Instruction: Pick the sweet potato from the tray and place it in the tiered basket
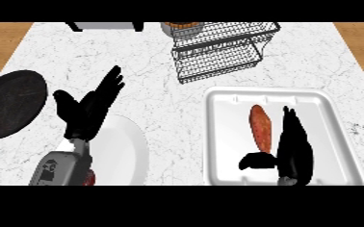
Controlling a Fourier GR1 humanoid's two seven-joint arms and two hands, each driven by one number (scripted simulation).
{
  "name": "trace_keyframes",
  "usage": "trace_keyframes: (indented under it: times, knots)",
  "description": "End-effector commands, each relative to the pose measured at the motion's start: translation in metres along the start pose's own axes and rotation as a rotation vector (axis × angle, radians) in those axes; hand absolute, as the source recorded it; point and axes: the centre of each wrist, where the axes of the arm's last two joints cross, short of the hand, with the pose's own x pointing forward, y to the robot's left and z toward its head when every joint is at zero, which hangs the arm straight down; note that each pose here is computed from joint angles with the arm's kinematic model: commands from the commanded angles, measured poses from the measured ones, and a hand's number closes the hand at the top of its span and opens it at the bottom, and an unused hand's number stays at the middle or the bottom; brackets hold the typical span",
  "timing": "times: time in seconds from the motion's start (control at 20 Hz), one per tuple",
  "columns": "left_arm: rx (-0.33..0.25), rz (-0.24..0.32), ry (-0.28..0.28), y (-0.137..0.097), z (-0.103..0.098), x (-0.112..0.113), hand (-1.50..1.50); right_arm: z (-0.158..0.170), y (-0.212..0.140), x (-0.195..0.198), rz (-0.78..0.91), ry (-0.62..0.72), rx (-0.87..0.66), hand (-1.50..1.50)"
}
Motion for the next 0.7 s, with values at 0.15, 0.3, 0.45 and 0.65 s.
trace_keyframes:
  times: [0.15, 0.3, 0.45, 0.65]
  knots:
    - [-0.017, 0.021, 0.029, 0.004, -0.001, 0.004, 0.0, -0.018, 0.02, 0.009, 0.004, -0.129, 0.04, 1.5]
    - [-0.014, 0.006, 0.022, 0.008, 0.012, -0.013, 0.0, 0.002, 0.049, 0.007, 0.048, -0.153, 0.034, 1.5]
    - [-0.011, 0.039, 0.026, -0.002, 0.003, -0.003, 0.0, -0.016, 0.018, 0.005, 0.053, -0.155, -0.008, 1.5]
    - [0.003, 0.026, 0.028, 0.002, -0.002, 0.002, 0.0, -0.03, 0.013, -0.011, 0.156, -0.234, 0.074, 1.5]
